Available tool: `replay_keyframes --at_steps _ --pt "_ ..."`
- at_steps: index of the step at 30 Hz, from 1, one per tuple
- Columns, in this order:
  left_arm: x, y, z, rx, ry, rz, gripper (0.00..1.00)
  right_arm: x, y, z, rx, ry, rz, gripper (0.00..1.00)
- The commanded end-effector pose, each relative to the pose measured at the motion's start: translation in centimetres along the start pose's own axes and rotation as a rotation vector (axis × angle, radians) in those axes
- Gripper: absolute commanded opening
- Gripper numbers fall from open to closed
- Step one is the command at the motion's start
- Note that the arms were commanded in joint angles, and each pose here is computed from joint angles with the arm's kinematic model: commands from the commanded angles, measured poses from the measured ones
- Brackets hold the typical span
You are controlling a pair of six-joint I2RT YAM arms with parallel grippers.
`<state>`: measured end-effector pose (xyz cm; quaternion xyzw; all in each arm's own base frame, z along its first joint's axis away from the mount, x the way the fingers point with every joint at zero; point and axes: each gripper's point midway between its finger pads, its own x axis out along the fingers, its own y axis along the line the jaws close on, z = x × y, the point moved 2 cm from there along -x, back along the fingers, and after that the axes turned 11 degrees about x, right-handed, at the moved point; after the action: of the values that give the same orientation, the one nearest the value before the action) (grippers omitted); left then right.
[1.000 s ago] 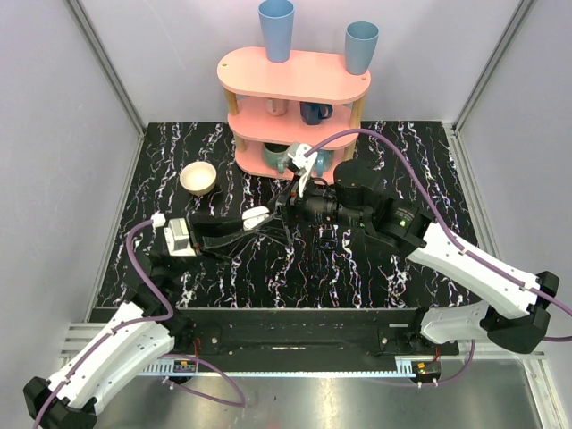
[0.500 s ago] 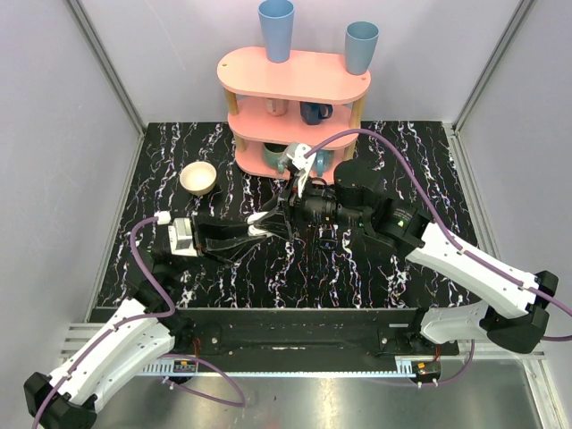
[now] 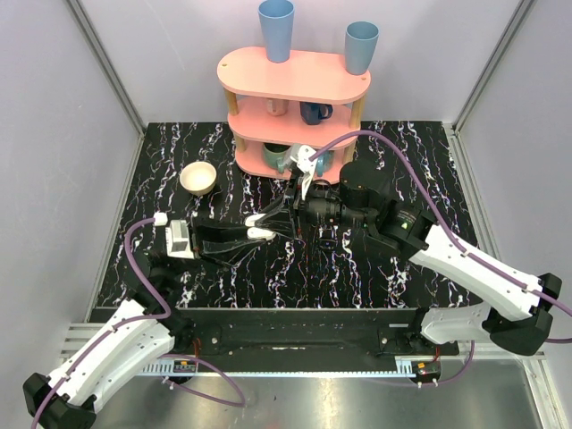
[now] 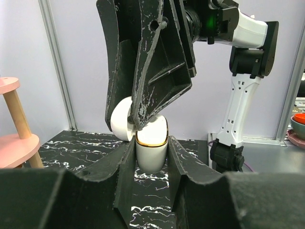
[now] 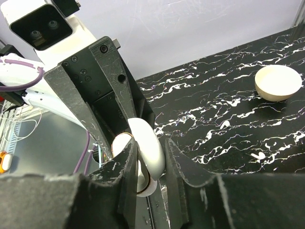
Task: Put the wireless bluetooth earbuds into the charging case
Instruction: Open the charging case.
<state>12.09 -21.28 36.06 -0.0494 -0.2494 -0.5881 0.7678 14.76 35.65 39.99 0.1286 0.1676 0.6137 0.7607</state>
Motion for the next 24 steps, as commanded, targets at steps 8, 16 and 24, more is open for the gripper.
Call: replay_keyframes --at_steps 8,16,24 --pt "0.6 1.2 1.7 0.011 -0.032 0.061 0.0 -1.1 1.2 1.5 -0.059 -0.078 0.051 0.2" --pt "0.6 1.6 1.1 0.037 -0.001 0.071 0.0 -1.4 0.7 1.7 -0.062 -0.106 0.016 0.59" --pt "0.1 2.0 1.0 0.06 -0.002 0.112 0.0 -2.4 0.2 2.9 -0.064 -0.186 -0.043 0.77"
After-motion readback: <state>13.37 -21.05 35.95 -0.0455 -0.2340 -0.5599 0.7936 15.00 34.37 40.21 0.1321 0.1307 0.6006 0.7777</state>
